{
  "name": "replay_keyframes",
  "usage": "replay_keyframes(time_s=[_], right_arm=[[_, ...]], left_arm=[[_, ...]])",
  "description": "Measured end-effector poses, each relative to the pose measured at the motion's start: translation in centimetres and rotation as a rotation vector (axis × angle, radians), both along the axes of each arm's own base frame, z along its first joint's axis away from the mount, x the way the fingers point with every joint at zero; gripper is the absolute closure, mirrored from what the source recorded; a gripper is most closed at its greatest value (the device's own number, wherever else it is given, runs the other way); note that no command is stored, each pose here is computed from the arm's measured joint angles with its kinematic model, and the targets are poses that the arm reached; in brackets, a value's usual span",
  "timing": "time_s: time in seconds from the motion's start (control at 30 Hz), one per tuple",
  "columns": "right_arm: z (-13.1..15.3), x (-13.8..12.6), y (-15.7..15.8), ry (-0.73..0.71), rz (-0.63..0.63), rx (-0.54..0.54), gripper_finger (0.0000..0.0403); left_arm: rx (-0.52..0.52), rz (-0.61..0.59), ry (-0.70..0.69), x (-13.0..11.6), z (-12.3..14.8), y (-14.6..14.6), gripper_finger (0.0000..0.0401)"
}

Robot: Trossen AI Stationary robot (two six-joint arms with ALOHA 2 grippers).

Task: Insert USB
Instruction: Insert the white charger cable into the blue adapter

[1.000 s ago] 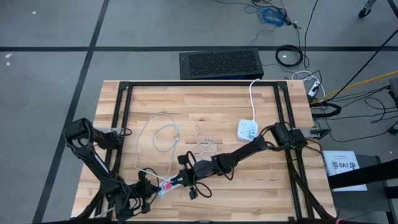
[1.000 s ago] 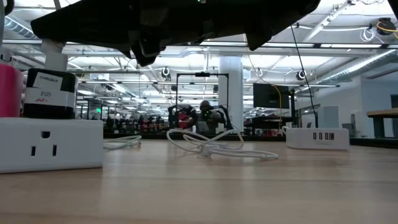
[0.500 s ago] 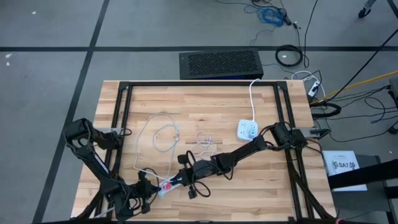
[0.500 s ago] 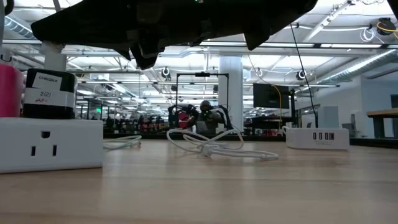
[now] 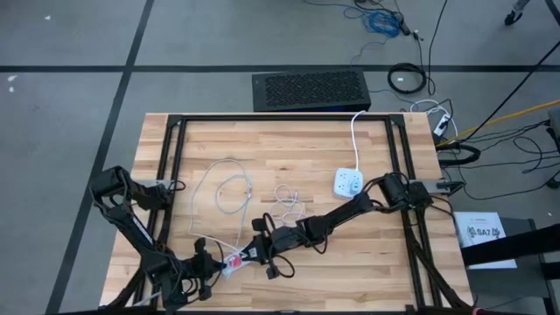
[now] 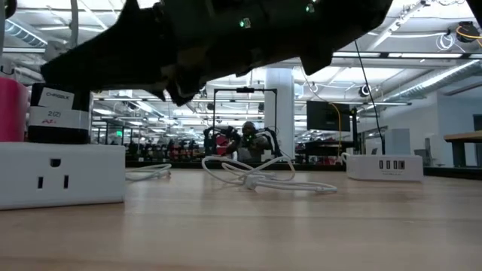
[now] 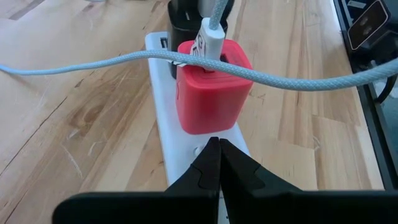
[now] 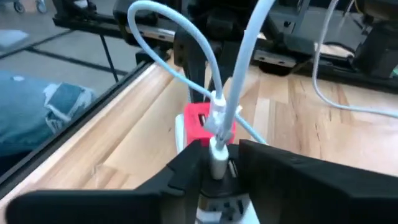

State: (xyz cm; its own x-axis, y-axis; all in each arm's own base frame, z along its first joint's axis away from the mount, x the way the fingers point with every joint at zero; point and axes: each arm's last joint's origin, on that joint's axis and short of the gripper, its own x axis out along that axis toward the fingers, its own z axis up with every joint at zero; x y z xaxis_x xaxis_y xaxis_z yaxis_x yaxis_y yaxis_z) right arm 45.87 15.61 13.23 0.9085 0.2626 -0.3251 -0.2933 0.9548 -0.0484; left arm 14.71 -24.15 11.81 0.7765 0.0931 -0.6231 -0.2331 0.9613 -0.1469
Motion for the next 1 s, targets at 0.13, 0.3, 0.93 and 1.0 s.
replay_keyframes(time_s=[0.13,0.3,0.93,1.0], right_arm=[[0.5,0.0,0.0,-0.006,-0.002,0.0,0.029],[1.8,-0.2,-0.1,-0.006,-0.002,0.011,0.0267],[9.8,-5.4,-2.2,0.32,-0.019,-0.09,0.0226],[9.6,-5.7,-3.0,0.374,-0.053,-0.109,0.0225]], left_arm=[[0.0,0.001,-0.001,0.0,0.0,0.0,0.039],[-0.011,0.0,-0.006,0.0,0.4,0.0,0.039],[-0.05,-0.13,0.086,-1.5,6.7,-0.5,0.039],[-0.051,-0.158,0.072,-1.5,8.1,-0.7,0.039]])
